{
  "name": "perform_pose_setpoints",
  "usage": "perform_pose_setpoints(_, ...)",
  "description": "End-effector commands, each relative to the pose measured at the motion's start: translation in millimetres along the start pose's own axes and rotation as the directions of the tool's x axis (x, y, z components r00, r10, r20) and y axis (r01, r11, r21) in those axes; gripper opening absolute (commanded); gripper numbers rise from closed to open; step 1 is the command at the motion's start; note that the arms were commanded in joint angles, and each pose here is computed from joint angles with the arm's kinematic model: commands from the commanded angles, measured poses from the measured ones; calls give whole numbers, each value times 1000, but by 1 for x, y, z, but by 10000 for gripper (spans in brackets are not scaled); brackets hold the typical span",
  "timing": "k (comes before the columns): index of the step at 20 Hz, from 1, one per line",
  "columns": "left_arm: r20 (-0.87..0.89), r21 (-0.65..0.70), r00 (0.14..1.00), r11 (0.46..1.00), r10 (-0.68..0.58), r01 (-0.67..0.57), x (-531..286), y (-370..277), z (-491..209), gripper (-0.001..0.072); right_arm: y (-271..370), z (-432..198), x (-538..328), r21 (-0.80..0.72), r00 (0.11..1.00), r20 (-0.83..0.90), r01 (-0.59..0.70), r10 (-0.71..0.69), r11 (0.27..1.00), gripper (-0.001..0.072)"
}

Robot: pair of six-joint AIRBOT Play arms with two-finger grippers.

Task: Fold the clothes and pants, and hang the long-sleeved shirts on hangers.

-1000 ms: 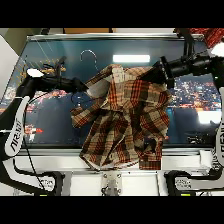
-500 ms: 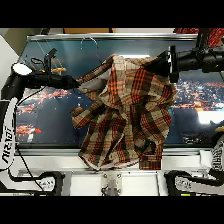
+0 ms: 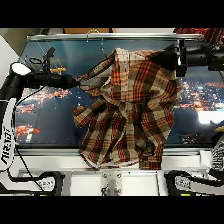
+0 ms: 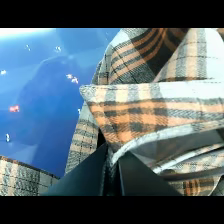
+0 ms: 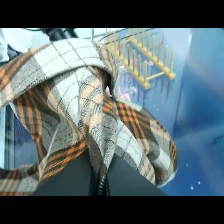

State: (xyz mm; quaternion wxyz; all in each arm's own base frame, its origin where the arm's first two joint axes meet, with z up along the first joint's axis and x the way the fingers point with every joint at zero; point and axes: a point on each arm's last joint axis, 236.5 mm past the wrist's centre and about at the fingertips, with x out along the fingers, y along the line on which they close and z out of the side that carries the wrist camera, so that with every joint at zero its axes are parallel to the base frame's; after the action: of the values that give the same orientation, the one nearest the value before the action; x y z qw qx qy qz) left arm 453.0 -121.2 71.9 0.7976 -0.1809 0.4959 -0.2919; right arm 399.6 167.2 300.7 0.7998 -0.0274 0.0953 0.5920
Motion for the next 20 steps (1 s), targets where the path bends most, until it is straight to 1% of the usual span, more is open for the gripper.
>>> perform_pose_setpoints(1,1,1,1000,1000,7,-7,0,2,0,19,-3,17,-3,7,997,71,15,-16,1000,22)
perform_pose_setpoints(5,36,-17,997,998,-64,65,-2,-17,10,19,3,26,-4,9,994,108,-11,10,1000,22)
perform_pose_setpoints(9,61,45,996,997,-70,67,-8,-36,25,19,12,48,-7,12,978,202,-51,47,999,22)
perform_pose_setpoints(12,58,85,997,995,-59,54,-7,-44,28,19,11,52,-8,13,975,217,-46,42,999,22)
perform_pose_setpoints(15,50,100,999,995,-14,9,-10,-38,29,19,-1,45,-7,12,983,185,11,-13,1000,22)
perform_pose_setpoints(20,35,109,999,994,20,-24,-11,-31,26,19,-17,8,-4,5,996,26,82,-82,997,21)
